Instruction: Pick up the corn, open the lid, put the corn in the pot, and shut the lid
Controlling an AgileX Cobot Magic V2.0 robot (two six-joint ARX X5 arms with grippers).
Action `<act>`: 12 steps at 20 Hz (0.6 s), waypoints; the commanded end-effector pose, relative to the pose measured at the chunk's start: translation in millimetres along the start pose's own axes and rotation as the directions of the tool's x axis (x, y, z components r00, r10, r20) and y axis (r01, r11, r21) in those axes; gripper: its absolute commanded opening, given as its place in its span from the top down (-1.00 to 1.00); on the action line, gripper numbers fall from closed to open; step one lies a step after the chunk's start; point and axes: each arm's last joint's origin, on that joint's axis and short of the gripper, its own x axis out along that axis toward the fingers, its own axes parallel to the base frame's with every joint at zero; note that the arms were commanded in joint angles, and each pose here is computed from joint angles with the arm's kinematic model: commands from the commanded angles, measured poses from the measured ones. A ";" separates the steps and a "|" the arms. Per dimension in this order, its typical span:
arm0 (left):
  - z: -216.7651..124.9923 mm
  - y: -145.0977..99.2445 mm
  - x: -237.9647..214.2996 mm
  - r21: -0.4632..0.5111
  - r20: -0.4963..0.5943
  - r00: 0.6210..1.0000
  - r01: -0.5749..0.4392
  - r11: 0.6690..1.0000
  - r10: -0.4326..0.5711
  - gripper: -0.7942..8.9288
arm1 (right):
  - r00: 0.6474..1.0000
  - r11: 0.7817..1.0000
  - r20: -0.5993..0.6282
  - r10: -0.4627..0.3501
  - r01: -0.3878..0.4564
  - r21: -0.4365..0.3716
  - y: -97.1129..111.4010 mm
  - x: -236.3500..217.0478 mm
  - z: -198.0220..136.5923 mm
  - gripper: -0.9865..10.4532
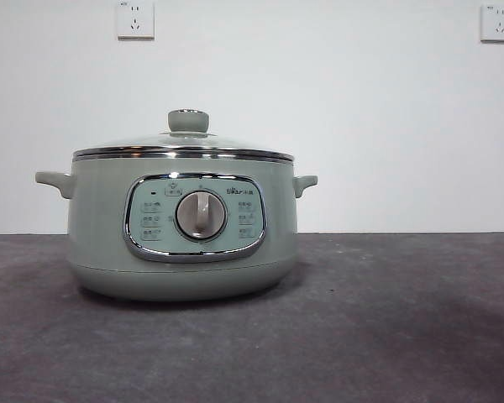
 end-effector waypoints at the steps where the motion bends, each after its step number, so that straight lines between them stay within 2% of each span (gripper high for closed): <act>1: -3.3 0.2 1.1 0.009 -0.009 1.000 -0.004 1.000 0.004 0.84 | 0.998 0.999 -0.044 -0.040 0.039 -0.032 -1.5 -1.3 -8.1 0.83; 5: -3.4 0.2 1.1 0.009 -0.010 1.000 -0.004 1.000 0.004 0.84 | 0.989 0.994 -0.111 -0.097 0.090 -0.063 -3.1 -4.8 -15.8 0.83; 8: -3.4 0.2 1.1 0.009 -0.010 1.000 -0.003 1.000 0.004 0.84 | 0.987 0.990 -0.096 -0.125 0.119 -0.069 -3.8 -5.8 -14.8 0.83; 12: -3.6 0.2 1.1 0.009 -0.012 1.000 -0.004 1.000 0.004 0.84 | 0.987 0.991 -0.099 -0.123 0.118 -0.062 -3.8 -5.8 -15.1 0.83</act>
